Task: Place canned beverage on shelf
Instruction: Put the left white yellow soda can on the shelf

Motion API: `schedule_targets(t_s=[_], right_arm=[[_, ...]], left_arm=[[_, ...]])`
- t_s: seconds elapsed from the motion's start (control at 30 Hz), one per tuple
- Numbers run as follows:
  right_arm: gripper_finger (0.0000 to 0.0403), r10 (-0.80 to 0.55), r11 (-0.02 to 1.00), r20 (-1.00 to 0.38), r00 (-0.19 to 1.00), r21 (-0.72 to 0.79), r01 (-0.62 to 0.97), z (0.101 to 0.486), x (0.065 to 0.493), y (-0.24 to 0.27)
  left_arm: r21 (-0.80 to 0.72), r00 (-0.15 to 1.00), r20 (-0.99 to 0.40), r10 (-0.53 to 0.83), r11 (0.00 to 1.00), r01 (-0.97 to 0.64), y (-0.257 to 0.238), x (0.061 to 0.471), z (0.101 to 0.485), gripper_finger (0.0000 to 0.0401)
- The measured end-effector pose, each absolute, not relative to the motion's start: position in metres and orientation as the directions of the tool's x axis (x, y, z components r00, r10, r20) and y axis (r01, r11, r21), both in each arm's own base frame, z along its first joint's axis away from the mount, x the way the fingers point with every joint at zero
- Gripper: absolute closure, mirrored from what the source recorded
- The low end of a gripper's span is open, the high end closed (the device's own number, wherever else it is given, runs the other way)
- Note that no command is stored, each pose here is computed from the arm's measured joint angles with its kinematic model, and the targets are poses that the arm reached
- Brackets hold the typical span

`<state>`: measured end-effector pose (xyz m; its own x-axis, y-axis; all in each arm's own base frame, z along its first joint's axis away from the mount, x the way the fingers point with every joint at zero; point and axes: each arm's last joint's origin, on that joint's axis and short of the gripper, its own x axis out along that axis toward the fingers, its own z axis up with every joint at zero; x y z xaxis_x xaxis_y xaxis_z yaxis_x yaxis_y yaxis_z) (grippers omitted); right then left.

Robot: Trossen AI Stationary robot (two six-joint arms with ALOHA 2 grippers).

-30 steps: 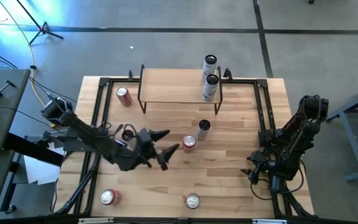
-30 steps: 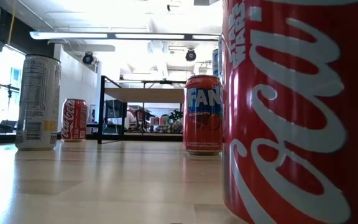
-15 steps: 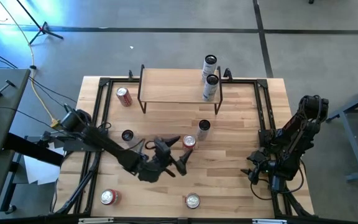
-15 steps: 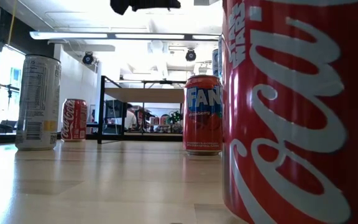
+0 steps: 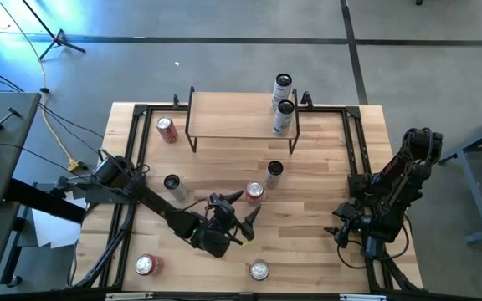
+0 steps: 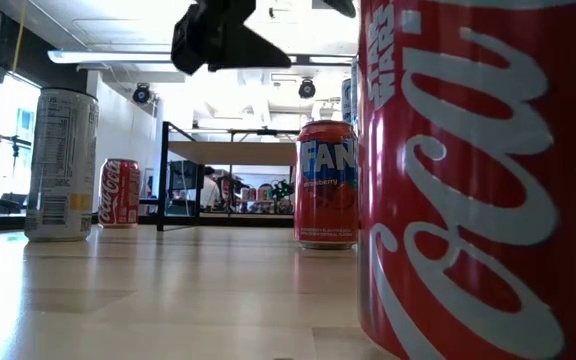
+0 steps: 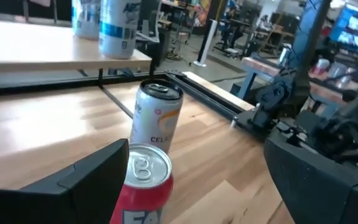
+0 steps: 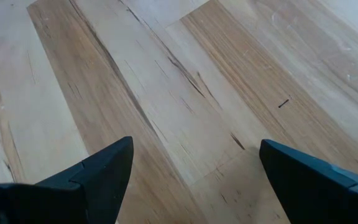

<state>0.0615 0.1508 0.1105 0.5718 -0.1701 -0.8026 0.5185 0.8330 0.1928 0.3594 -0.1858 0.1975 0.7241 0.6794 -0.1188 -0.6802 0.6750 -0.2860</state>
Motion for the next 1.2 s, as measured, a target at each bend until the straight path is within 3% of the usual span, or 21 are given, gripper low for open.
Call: schedule_targets(t_s=[0.3, 0.7, 0.9, 1.2], right_arm=[[0.0064, -0.17, 0.833, -0.803, 0.572, 0.193, 0.519, 0.111, 0.061, 0.151], [0.0064, -0.17, 0.833, -0.802, 0.572, 0.193, 0.518, 0.111, 0.061, 0.151], [0.0064, -0.17, 0.833, -0.802, 0.572, 0.193, 0.519, 0.111, 0.061, 0.151], [0.0064, -0.17, 0.833, -0.802, 0.572, 0.193, 0.519, 0.111, 0.061, 0.151]], left_arm=[[-0.19, 0.613, -0.001, 0.79, 0.602, -0.776, -0.218, 0.33, 0.207, 0.0041], [-0.337, 0.69, 0.001, 0.724, 0.649, -0.682, -0.233, 0.286, 0.179, 0.0041], [-0.32, 0.704, 0.0, 0.71, 0.667, -0.673, -0.224, 0.267, 0.169, 0.0041], [-0.424, 0.753, 0.0, 0.658, 0.682, -0.596, -0.211, 0.223, 0.198, 0.0041]])
